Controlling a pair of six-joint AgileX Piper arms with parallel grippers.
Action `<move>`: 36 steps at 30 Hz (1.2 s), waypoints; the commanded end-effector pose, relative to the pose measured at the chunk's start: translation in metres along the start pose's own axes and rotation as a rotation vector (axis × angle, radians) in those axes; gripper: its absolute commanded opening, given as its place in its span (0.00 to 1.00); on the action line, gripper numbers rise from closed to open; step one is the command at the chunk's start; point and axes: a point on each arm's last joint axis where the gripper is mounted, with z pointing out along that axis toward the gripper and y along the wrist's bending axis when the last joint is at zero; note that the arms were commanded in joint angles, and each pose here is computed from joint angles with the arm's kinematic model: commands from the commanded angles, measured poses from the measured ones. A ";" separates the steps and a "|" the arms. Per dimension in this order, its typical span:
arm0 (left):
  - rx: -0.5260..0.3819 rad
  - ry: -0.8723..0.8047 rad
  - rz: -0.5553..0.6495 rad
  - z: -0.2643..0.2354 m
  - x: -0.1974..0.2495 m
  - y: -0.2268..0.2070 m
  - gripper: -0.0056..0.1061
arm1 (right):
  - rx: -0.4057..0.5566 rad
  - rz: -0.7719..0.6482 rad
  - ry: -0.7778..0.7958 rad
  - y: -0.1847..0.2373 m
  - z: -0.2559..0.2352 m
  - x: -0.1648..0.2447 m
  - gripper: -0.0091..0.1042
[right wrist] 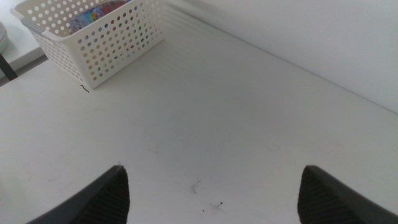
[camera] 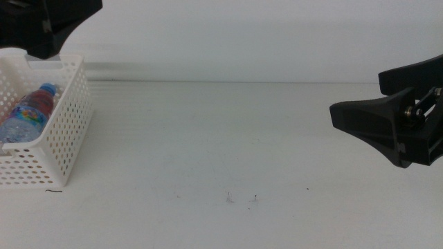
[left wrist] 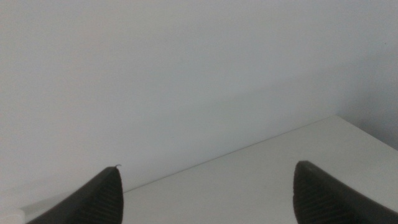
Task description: Use arms to grab the bottles and put them into the dustbin to the left of the table.
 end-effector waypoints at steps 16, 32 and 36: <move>-0.256 -0.008 -0.057 -0.022 0.077 0.027 0.89 | 0.212 0.097 -0.106 -0.037 0.010 0.051 0.88; -0.384 -0.014 0.070 -0.073 0.231 0.009 0.89 | 0.759 0.239 -0.255 -0.046 -0.032 0.221 0.88; -0.386 0.004 0.075 -0.071 0.248 0.009 0.89 | 0.778 0.196 -0.278 -0.040 -0.029 0.241 0.88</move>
